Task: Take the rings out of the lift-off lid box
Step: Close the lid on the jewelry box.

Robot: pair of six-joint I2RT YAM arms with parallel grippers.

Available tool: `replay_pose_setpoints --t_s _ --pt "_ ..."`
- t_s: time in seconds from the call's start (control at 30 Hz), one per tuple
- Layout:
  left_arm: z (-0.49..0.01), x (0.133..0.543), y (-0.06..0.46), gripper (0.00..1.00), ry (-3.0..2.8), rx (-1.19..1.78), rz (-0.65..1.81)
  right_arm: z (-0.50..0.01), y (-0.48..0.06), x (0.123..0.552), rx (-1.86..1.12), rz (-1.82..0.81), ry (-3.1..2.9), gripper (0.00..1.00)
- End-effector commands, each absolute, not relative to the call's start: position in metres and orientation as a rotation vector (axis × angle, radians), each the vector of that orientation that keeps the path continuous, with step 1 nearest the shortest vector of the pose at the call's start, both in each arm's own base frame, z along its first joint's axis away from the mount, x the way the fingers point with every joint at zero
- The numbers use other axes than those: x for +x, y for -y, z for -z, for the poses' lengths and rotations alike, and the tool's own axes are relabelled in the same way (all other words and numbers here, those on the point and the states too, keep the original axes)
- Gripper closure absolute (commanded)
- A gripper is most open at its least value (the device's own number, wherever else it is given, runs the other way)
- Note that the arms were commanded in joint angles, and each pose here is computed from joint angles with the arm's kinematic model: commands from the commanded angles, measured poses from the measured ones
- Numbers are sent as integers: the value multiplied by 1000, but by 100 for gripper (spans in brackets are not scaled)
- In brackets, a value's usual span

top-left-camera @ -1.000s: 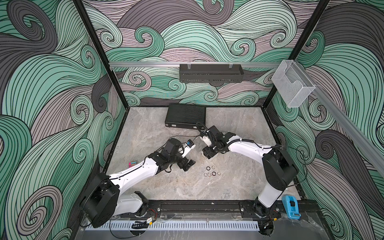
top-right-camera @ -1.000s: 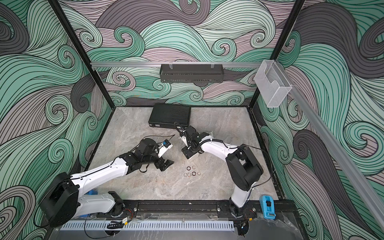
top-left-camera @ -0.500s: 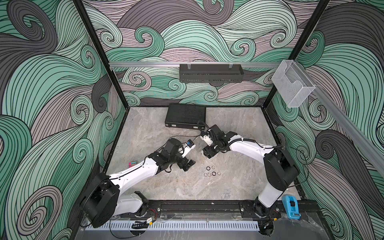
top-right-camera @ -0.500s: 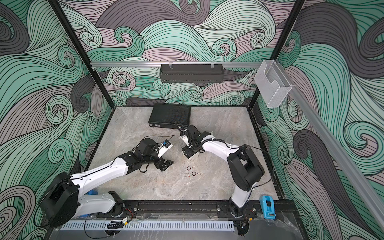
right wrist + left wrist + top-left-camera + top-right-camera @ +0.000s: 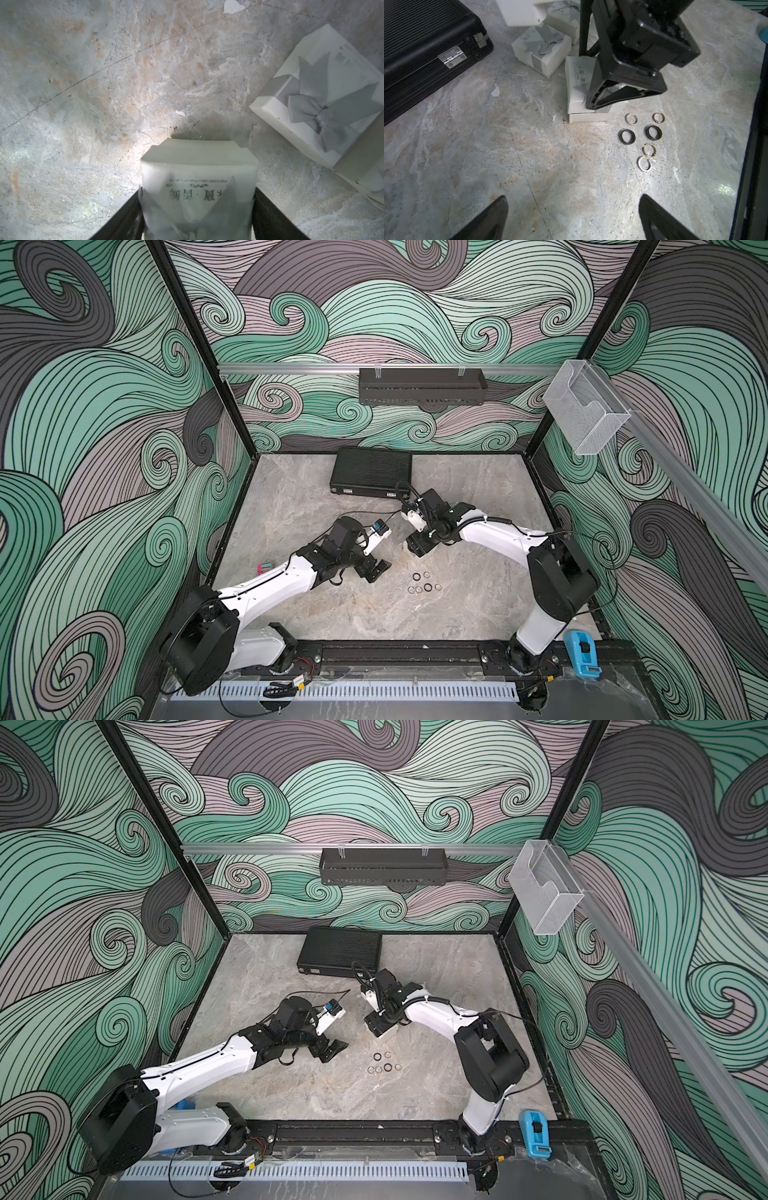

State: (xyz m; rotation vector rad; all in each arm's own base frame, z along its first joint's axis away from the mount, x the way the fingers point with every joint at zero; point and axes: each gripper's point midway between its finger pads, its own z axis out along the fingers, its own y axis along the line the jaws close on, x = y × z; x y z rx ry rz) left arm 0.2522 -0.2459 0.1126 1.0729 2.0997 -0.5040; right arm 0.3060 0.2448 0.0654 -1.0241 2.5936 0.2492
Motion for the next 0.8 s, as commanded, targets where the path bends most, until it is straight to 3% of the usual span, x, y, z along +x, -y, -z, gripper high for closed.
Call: replay_pose_setpoints --t_s 0.0,0.4,0.5,0.63,0.77 --pt "-119 252 246 1 -2076 1079 519 -61 -240 302 -1053 -234 -2609 23" --pt "-119 252 246 1 -2075 1079 519 -56 -240 304 -1059 -226 -2619 21" --pt "-118 252 245 1 -2077 1078 515 -58 -240 304 -1054 -228 -2614 16" --pt "-122 256 246 1 -2069 1076 500 -76 -235 306 -1005 -254 -2579 1" --pt "-130 275 249 1 -2064 1021 449 -100 -218 309 -816 -377 -2537 0"
